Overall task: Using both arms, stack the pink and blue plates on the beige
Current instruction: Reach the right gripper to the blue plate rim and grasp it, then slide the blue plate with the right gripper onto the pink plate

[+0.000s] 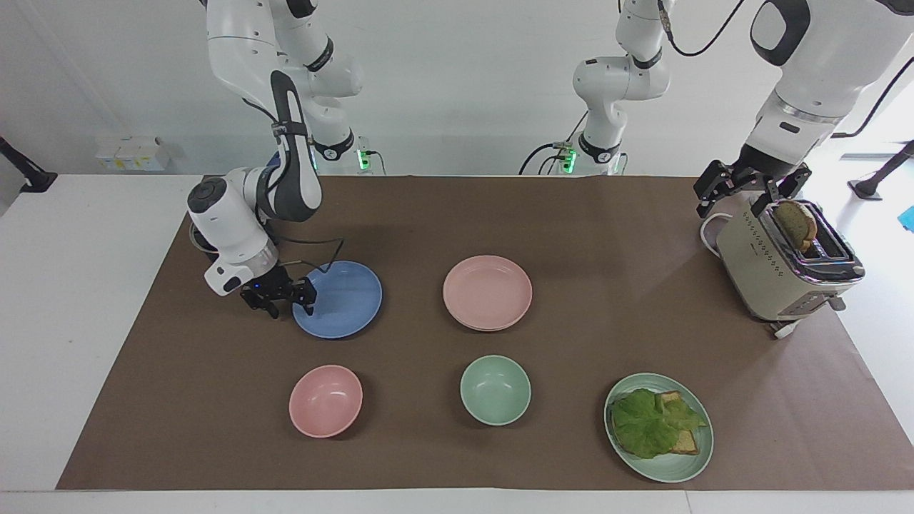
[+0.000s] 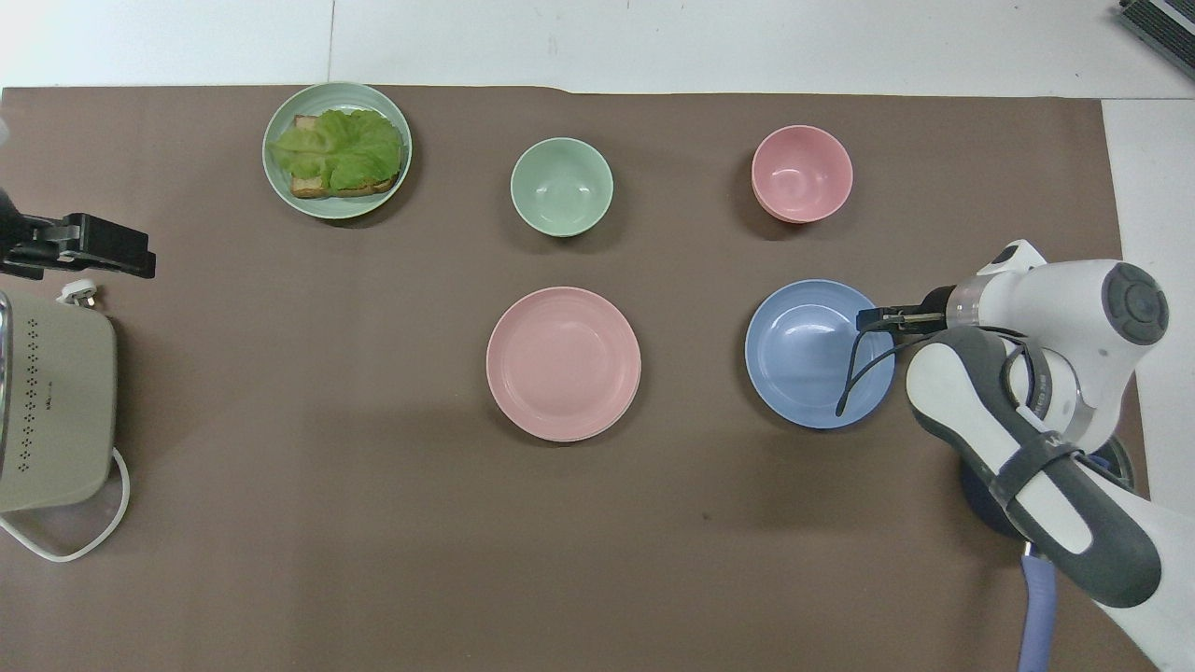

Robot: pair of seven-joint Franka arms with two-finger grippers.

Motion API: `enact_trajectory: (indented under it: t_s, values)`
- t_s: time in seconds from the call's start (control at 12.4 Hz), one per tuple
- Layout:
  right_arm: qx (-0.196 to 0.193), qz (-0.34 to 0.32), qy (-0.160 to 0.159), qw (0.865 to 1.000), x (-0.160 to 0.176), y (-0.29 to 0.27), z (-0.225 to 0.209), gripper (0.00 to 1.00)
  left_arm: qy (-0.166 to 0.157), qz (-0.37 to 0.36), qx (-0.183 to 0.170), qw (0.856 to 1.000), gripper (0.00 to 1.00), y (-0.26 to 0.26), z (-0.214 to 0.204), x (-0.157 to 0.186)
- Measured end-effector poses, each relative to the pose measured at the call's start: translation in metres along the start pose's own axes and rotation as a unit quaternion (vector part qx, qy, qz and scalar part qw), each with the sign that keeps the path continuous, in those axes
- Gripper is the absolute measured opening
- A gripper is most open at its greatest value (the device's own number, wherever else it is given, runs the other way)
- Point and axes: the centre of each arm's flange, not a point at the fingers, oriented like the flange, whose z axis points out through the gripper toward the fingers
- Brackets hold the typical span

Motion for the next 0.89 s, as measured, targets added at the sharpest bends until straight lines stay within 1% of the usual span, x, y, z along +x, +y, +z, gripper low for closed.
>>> enact_trajectory:
  t_s: [0.08,0.24,0.32,0.4,0.48,0.72,0.89]
  values:
    - [0.001,0.001,0.0,1.0,0.0,0.0,0.0,0.58,0.0,0.0,0.0,1.0,1.0,0.0,0.0,0.0]
    - [0.015,0.017,0.001,1.0,0.0,0.0,0.0,0.33,0.0,0.0,0.0,1.0,1.0,0.0,0.0,0.0]
    - [0.021,0.022,0.0,1.0,0.0,-0.001,-0.001,0.18,0.0,0.0,0.0,1.0,1.0,0.0,0.0,0.0]
    - [0.024,0.021,-0.003,0.999,0.0,-0.003,-0.004,0.1,0.0,0.0,0.0,1.0,1.0,0.0,0.0,0.0]
    - [0.026,0.021,0.001,0.999,0.001,-0.005,-0.01,0.04,0.0,0.0,0.0,1.0,1.0,0.0,0.0,0.0]
    - [0.033,0.015,0.006,0.999,0.003,-0.014,-0.034,0.04,0.0,0.0,0.0,1.0,1.0,0.0,0.0,0.0]
    - [0.059,0.017,0.015,0.998,0.003,-0.036,-0.063,0.04,0.0,0.0,0.0,1.0,1.0,0.0,0.0,0.0]
